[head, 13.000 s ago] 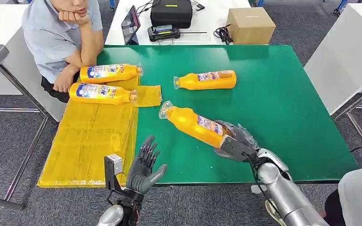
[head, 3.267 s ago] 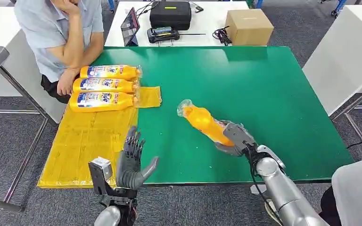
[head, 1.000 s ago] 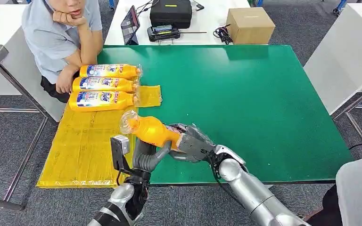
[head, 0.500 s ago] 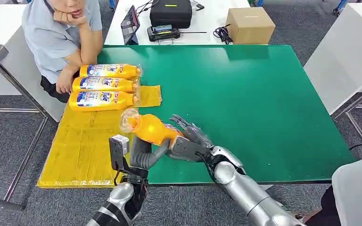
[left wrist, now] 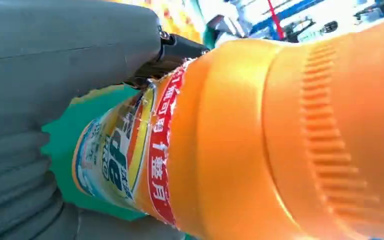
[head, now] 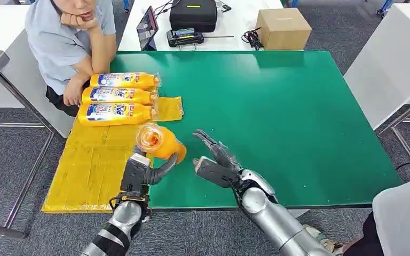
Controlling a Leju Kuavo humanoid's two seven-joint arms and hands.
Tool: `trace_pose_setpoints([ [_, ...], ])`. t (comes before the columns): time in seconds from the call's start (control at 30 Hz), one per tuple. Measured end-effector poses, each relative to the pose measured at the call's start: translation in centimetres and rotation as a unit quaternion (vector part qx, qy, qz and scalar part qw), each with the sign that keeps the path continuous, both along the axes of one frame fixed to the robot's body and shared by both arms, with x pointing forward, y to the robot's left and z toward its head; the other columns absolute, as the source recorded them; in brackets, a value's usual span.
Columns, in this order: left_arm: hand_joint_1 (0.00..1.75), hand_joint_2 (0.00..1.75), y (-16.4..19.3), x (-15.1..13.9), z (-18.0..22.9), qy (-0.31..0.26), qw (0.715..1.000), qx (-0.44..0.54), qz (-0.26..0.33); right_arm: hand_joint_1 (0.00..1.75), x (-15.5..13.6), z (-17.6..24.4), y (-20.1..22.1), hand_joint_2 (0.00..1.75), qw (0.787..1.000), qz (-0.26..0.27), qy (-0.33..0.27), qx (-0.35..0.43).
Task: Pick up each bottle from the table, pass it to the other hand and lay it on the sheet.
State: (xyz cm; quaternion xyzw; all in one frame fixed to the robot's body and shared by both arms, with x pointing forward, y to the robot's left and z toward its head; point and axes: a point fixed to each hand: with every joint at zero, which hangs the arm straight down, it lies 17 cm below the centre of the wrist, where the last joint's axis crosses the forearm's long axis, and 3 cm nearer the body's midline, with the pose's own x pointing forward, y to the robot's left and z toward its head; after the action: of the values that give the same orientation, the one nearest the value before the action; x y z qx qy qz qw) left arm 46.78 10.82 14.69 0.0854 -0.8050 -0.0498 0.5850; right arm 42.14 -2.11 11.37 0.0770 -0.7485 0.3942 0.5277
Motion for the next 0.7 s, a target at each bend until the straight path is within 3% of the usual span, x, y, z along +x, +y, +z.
trace_pose_setpoints([
  [0.13,1.75,1.75,2.2,1.1,0.1,-0.001,0.999,0.027,0.017,0.0,-0.3,0.5,0.2,0.0,1.0,0.002,-0.006,0.005],
  [0.3,1.54,1.75,5.0,2.1,1.6,-0.035,0.99,0.121,0.069,0.0,-0.5,1.1,0.3,0.0,1.0,0.003,-0.011,0.011],
  [0.4,1.55,1.75,6.1,2.5,2.3,-0.063,0.957,0.261,0.11,0.0,-0.7,1.3,0.4,0.0,1.0,0.008,-0.014,0.015],
  [0.43,1.66,1.75,6.5,2.7,2.4,-0.072,0.942,0.305,0.12,0.0,-0.8,1.5,0.5,0.0,1.0,0.011,-0.016,0.017],
  [0.47,1.66,1.75,6.9,2.9,2.5,-0.077,0.928,0.342,0.128,0.0,-0.8,1.6,0.5,0.0,1.0,0.013,-0.017,0.018],
  [0.6,1.66,1.75,8.9,3.5,2.3,-0.079,0.89,0.42,0.159,0.0,-1.0,2.0,0.7,0.0,0.999,0.019,-0.02,0.022],
  [0.63,1.64,1.75,9.3,3.7,2.4,-0.081,0.878,0.441,0.166,0.0,-1.1,2.0,0.8,0.0,0.999,0.02,-0.02,0.023],
  [0.67,1.43,1.75,9.7,3.8,2.4,-0.082,0.865,0.464,0.174,0.0,-1.2,2.1,0.8,0.0,0.999,0.021,-0.02,0.023],
  [0.7,1.36,1.75,9.9,4.1,2.3,-0.081,0.856,0.479,0.178,0.0,-1.2,2.0,0.8,0.0,0.999,0.022,-0.019,0.024],
])
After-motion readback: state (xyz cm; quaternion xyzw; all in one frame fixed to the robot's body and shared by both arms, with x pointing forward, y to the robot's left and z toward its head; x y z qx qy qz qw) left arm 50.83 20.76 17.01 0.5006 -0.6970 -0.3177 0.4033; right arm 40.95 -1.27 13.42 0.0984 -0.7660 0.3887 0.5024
